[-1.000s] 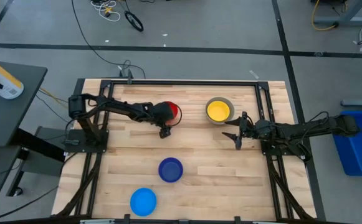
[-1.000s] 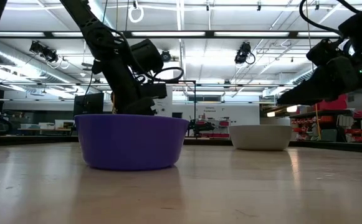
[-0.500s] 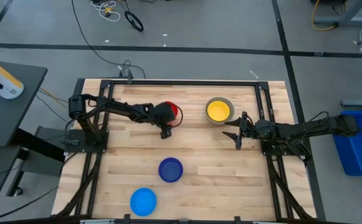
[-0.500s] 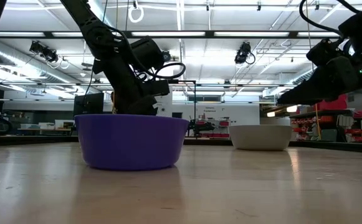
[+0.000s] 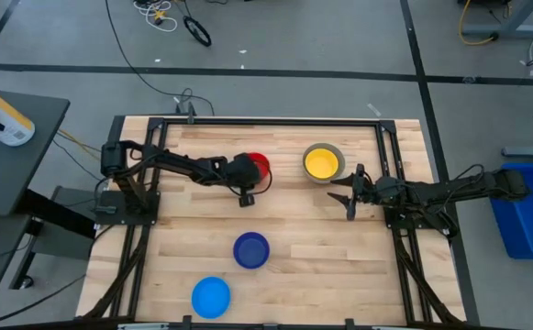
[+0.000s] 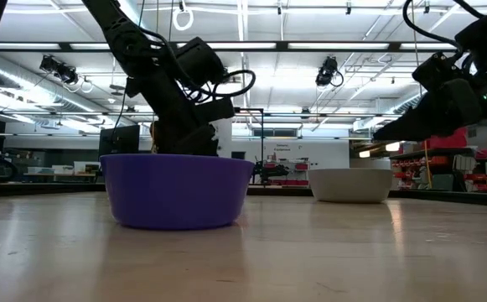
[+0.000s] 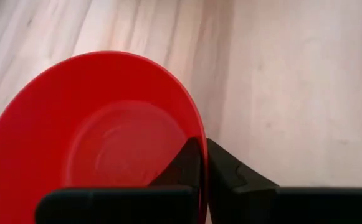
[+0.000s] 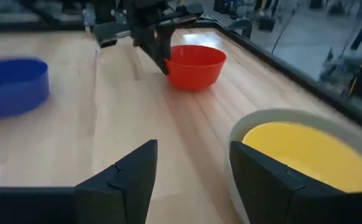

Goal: Nest bowls inside each other
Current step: Stack the red bowl on top of the yellow bowl, then stack the dark blue bowl on top of the red bowl

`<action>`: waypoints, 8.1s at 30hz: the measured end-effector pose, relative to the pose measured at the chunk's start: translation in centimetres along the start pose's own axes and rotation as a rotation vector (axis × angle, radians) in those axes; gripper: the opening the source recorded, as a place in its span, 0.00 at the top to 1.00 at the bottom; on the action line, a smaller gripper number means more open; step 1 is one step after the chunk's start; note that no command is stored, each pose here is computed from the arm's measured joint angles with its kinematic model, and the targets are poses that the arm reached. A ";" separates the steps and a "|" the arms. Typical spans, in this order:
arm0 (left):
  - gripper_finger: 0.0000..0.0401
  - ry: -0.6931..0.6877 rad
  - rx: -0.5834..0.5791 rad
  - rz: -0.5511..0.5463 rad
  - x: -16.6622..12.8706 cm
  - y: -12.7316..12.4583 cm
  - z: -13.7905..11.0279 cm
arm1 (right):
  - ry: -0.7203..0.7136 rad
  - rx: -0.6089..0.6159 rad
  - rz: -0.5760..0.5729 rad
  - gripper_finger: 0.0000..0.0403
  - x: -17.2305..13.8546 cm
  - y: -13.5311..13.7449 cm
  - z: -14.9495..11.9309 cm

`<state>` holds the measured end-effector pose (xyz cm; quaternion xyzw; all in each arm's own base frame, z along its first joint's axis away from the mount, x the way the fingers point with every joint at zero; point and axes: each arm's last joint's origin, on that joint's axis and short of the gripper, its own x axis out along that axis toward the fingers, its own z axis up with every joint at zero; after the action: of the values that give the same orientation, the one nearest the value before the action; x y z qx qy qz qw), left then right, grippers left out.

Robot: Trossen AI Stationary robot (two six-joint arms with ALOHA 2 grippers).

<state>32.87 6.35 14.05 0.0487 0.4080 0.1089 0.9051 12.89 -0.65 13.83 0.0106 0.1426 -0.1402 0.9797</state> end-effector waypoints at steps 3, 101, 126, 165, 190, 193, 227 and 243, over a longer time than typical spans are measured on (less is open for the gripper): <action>0.98 -0.034 -0.002 -0.013 0.0 -0.1 0.3 | -0.046 -0.004 0.038 0.50 0.0 0.1 0.5; 0.74 -0.543 -0.090 -0.306 12.3 3.8 12.0 | -0.234 -0.105 0.103 0.47 -3.1 -0.5 1.5; 0.54 -0.454 -0.204 -0.161 12.7 4.1 11.4 | -0.234 -0.105 0.103 0.53 -3.1 -0.5 1.5; 0.59 -0.265 0.161 -0.229 8.0 -7.0 12.0 | -0.224 -0.073 0.107 0.39 -3.0 -0.5 1.5; 0.38 -0.015 0.058 -0.251 -5.8 -12.6 2.2 | -0.141 0.005 0.115 0.32 -2.4 -0.3 1.0; 0.38 0.033 0.056 -0.238 -5.0 -12.7 1.3 | -0.132 0.012 0.115 0.34 -2.4 -0.3 0.9; 0.79 0.059 0.032 -0.275 -5.0 -13.6 0.9 | -0.115 0.008 0.113 0.50 -2.2 -0.3 0.8; 0.99 0.021 0.073 -0.240 -4.1 -13.6 1.1 | -0.110 0.006 0.112 0.54 -2.2 -0.3 0.7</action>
<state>33.21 -7.84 15.37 0.0312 0.4239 -0.0148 0.9051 10.99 -0.38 15.16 0.0139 0.0876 -0.0857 0.9924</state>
